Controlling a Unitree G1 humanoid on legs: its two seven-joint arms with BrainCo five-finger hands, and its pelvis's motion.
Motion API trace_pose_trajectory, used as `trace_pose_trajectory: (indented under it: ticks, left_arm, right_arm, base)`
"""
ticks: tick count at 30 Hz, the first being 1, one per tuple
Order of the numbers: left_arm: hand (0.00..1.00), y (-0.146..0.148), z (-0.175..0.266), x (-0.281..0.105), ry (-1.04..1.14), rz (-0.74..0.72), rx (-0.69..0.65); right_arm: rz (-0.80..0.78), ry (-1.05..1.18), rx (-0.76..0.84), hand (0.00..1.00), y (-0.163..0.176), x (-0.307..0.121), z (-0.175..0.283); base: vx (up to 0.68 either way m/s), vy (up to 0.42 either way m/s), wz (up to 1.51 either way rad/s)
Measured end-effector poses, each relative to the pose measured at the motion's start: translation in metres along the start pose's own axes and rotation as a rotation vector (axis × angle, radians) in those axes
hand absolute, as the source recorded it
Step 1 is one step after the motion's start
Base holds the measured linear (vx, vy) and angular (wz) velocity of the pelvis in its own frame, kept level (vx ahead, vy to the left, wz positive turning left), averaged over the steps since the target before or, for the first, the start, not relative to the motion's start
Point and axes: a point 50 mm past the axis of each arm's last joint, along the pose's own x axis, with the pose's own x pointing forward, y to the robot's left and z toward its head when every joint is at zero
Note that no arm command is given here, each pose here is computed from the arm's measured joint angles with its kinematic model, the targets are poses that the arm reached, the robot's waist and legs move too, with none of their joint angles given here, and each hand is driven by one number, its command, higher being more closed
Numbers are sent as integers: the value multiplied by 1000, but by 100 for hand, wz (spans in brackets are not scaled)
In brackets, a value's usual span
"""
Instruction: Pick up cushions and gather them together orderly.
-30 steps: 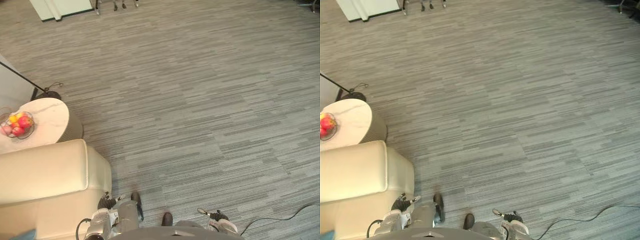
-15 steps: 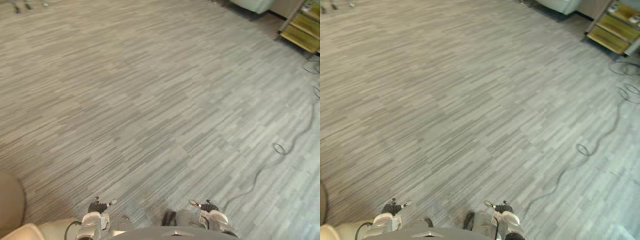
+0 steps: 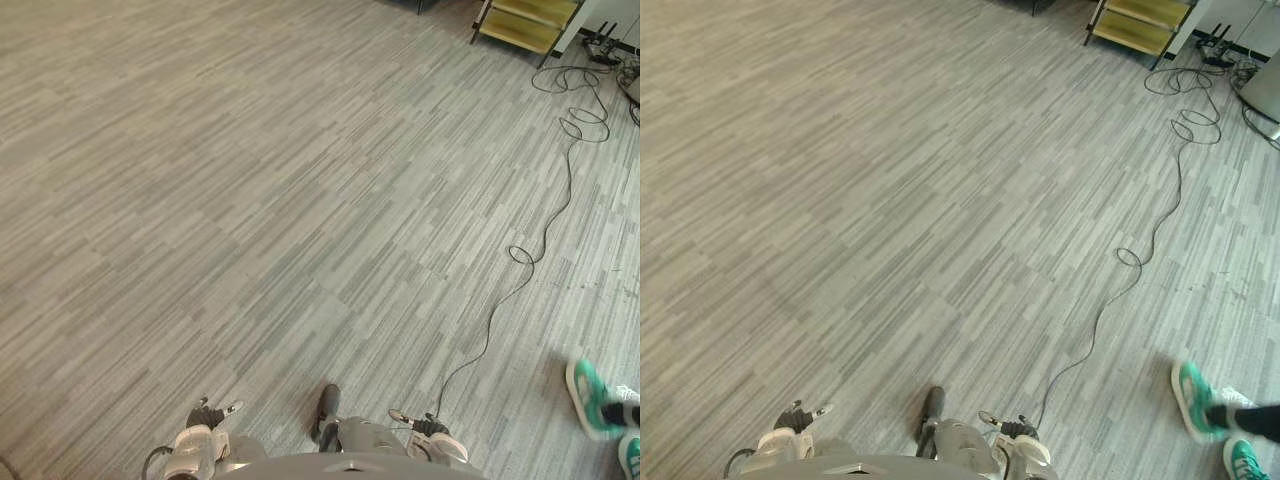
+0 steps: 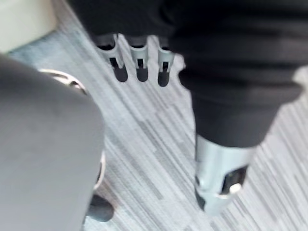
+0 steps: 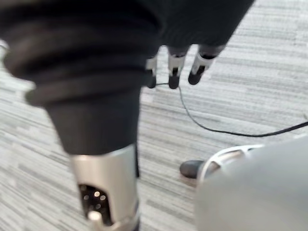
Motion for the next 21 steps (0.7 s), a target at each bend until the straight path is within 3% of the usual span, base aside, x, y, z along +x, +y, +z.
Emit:
trace_pose_trajectory:
  ticks: [7,14,21]
  left_arm:
    - [0,-12,3,-4,-30,-8,-115]
    - [0,-5,9,-2,-42,15,-121]
    - [0,23,-5,-2,-4,58,3]
  right_arm:
    - [-1,-69,35,0,7,1,22]
    - [-36,-19,34,0,-3,-1,4]
    - [-12,35,33,0,5,-3,-12]
  base:
    - [80,84,-93]
    - [195,137,-27]
    - [397,159,-29]
